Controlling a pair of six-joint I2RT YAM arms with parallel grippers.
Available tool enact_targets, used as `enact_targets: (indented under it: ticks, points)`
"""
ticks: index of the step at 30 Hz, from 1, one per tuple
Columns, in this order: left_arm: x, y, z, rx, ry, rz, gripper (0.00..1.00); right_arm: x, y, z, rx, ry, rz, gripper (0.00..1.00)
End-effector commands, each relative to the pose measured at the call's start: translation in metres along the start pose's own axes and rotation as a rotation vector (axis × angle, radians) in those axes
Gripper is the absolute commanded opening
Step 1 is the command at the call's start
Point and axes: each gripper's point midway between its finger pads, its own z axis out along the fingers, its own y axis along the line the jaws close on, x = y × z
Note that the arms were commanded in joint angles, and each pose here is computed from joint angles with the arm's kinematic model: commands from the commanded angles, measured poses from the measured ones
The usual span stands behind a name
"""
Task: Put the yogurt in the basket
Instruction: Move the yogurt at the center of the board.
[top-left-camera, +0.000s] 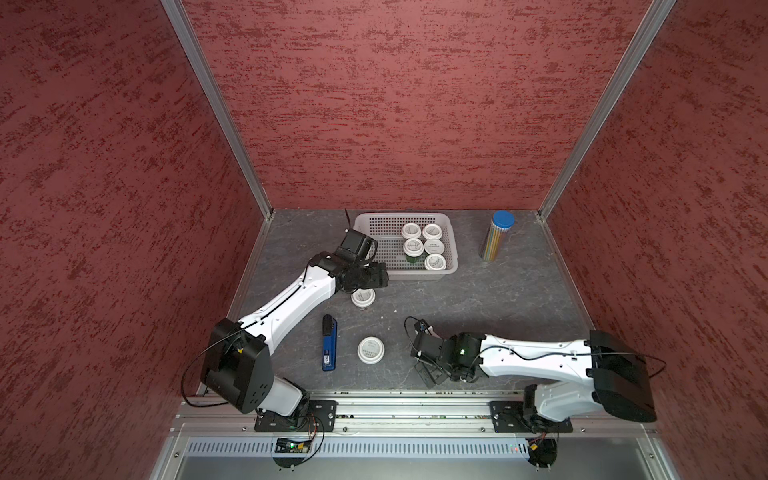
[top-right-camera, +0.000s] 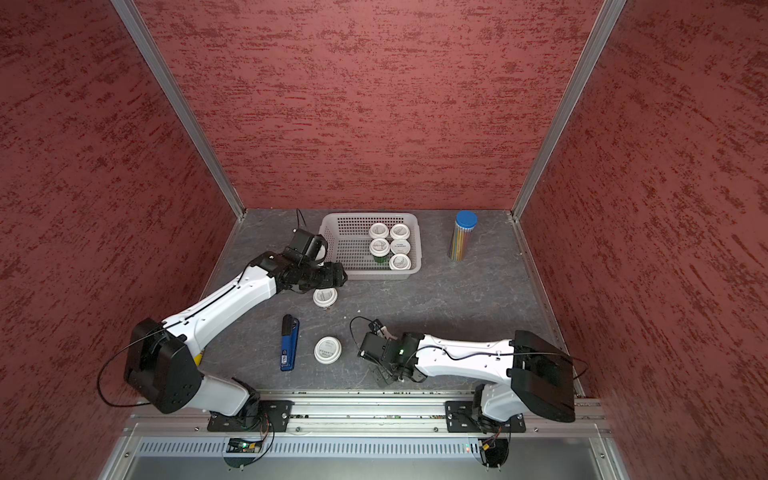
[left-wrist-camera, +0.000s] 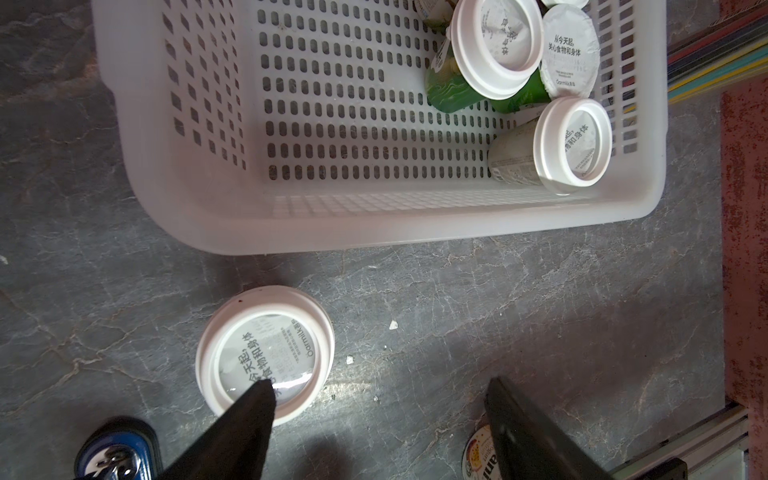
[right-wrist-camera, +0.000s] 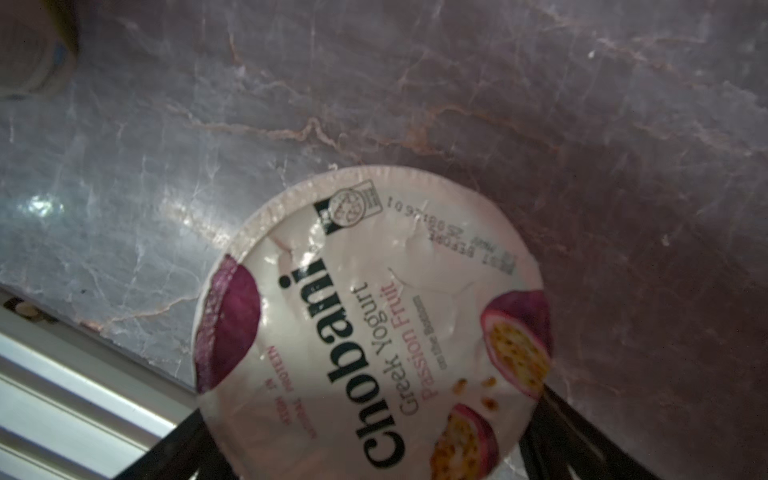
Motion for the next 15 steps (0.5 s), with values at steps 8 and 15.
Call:
enact_targets:
  ticks: [8, 15]
  points:
    - [0.0, 0.004, 0.0, -0.001, -0.007, -0.006, 0.84, -0.082, -0.022, 0.019, 0.011, -0.147, 0.098, 0.99]
    - [-0.007, 0.008, -0.001, 0.004, -0.016, -0.017, 0.84, -0.092, -0.007, 0.016, -0.087, -0.125, 0.111, 0.98]
